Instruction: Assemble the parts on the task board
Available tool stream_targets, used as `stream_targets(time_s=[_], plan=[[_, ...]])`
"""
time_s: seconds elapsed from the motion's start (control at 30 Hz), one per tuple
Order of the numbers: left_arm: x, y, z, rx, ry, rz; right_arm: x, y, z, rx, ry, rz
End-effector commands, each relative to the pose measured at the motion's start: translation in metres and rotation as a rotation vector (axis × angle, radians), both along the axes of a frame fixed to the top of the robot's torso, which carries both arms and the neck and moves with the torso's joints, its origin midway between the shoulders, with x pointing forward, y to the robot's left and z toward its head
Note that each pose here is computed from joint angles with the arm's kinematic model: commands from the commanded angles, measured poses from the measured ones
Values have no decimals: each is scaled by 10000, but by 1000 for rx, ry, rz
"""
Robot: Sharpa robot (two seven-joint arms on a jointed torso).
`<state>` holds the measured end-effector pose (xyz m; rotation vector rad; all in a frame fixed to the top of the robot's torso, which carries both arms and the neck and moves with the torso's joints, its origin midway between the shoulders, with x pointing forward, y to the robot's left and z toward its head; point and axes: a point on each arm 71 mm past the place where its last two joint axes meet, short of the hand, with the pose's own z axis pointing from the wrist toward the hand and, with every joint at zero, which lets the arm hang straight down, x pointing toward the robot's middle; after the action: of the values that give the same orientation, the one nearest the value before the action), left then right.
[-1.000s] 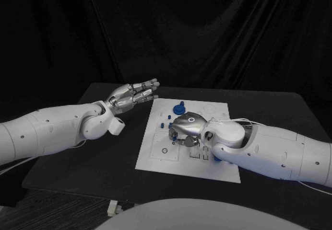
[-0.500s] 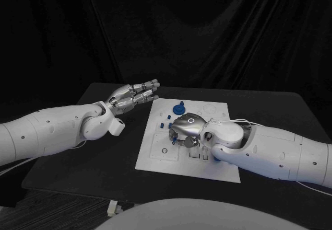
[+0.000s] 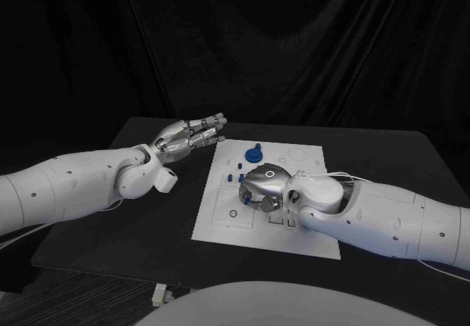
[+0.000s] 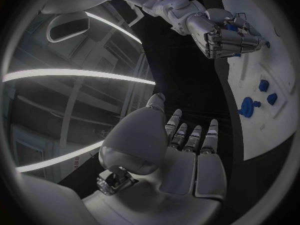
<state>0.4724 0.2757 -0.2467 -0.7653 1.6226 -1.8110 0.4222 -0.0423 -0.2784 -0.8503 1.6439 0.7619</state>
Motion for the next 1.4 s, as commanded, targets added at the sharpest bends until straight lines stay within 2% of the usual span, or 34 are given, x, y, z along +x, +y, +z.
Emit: stream_targets(time_s=[0.03,1.1,1.4], plan=[[-10,-3,61,-76,-63,-4,2,4,-9,-2,-8,-12],[-14,-2,32,-74,-51,-11,-2,31,-59,-20,7,-13],[-17,1,26,-73,-48,-11,17,9,-98,-65,25,-39]])
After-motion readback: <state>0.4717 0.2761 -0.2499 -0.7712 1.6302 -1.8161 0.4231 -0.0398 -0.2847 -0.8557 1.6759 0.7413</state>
